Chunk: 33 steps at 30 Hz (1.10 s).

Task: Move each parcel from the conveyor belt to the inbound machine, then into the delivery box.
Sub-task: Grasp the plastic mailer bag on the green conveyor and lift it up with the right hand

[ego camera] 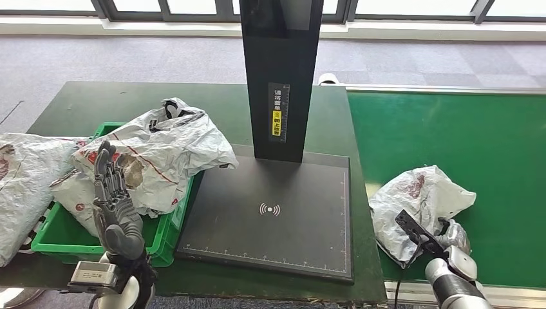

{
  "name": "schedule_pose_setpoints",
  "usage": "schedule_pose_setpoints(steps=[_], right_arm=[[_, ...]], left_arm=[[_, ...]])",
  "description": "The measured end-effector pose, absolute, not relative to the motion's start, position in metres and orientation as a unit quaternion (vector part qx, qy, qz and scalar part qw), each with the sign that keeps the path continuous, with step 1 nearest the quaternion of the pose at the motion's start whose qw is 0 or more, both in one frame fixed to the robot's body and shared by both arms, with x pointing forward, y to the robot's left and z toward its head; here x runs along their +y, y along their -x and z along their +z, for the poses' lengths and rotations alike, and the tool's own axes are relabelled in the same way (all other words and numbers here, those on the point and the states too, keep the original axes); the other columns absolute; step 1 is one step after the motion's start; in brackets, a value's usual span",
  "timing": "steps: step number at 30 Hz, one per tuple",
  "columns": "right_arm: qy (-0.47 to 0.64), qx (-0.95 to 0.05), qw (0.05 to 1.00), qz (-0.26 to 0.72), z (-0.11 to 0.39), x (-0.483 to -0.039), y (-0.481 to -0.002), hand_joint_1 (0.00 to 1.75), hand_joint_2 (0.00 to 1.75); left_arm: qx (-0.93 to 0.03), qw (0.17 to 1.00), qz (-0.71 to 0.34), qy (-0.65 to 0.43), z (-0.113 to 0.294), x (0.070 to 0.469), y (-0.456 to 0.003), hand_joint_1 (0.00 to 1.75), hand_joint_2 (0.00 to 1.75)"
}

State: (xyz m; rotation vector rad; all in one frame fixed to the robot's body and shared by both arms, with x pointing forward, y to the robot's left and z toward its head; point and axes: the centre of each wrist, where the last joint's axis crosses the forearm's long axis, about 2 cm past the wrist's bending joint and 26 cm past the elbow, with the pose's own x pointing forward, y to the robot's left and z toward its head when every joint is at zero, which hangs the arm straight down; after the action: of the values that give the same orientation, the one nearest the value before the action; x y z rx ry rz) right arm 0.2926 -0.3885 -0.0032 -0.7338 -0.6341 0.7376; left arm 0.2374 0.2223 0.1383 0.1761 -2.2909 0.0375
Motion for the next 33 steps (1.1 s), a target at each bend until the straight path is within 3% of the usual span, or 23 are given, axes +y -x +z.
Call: schedule_pose_setpoints(steps=[3, 17, 33], right_arm=[[0.358, -0.336, 0.803, 0.339, 0.003, -0.381, -0.303, 1.75, 1.75], [0.349, -0.449, 0.761, 0.312, 0.021, -0.366, -0.328, 1.75, 1.75], [0.363, -0.691, 0.610, 0.139, 0.049, -0.372, -0.346, 1.75, 1.75]], left_arm=[[-0.909, 0.410, 0.021, -0.077, 0.138, 0.220, -0.235, 0.00, 0.00], [-0.907, 0.411, 0.028, -0.088, 0.137, 0.217, -0.233, 0.00, 0.00], [-0.903, 0.411, 0.042, -0.114, 0.136, 0.218, -0.221, 0.00, 0.00]])
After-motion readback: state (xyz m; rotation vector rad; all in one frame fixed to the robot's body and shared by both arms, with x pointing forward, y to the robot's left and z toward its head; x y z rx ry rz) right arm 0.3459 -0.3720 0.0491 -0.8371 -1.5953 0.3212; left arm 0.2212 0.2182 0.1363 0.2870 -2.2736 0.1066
